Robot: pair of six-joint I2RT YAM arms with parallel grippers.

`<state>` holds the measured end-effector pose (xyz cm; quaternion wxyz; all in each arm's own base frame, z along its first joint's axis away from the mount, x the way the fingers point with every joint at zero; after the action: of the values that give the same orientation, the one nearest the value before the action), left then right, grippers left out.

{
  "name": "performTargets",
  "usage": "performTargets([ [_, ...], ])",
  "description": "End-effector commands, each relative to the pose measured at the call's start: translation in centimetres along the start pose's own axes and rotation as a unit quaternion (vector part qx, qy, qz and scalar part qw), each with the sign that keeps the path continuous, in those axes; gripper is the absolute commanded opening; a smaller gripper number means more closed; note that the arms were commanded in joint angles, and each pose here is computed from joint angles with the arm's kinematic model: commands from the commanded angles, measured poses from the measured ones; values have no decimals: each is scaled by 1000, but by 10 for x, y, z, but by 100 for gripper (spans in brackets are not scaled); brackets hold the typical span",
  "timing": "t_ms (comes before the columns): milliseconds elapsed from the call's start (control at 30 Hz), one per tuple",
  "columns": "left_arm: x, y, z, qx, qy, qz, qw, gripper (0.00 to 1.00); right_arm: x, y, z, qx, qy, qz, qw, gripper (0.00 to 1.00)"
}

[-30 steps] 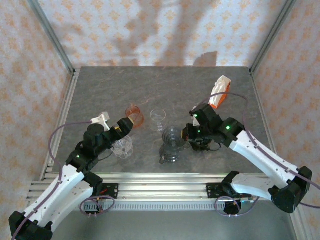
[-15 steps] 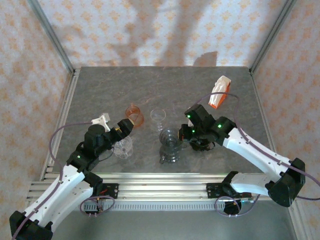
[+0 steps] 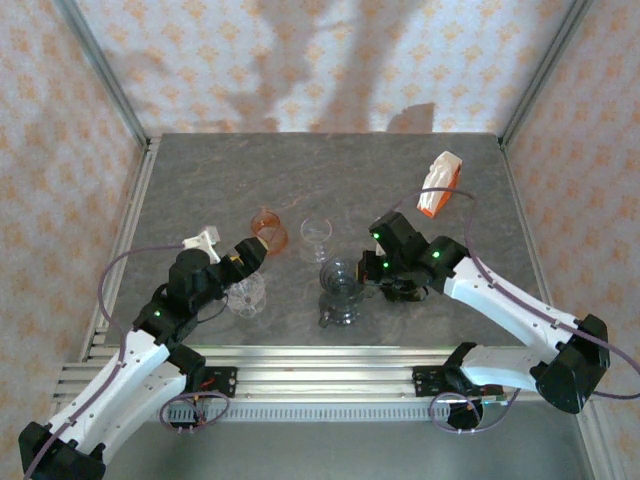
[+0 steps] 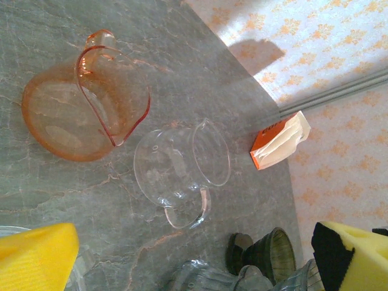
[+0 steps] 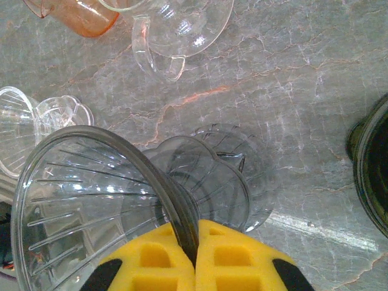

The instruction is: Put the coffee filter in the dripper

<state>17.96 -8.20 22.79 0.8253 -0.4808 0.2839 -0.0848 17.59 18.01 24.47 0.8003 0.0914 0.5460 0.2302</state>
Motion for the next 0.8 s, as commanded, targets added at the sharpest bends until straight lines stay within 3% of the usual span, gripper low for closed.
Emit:
performTargets([
  [0, 0, 4, -3, -2, 3, 5, 1000, 99, 2, -2, -2, 3, -8, -7, 1000, 8],
  [167, 1, 5, -3, -3, 4, 5, 1000, 100, 1, -2, -5, 7, -7, -2, 1000, 22],
  [400, 1, 3, -3, -5, 2, 0, 1000, 100, -7, -3, -4, 12, -25, -4, 1000, 50],
  [567, 2, 2, -2, -7, 3, -4, 1000, 99, -21, -6, 0, 16, -57, -32, 998, 57],
  [767, 2, 2, 0, -16, -4, 14, 1000, 100, -57, -15, 22, 13, -152, -108, 982, 60],
])
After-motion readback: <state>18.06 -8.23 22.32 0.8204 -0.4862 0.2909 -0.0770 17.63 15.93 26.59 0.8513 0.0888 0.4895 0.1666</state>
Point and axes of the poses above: each hand's point on the last joint's axis, 136 mm out from that joint toward the fingers, its own x axis out along the fingers, its own y axis along the line the jaws close on, z = x × y, the point moved 9 cm from there along -x, back along the fingers, and after that the axes turned 9 degrees about -x, right-handed, at the moved point
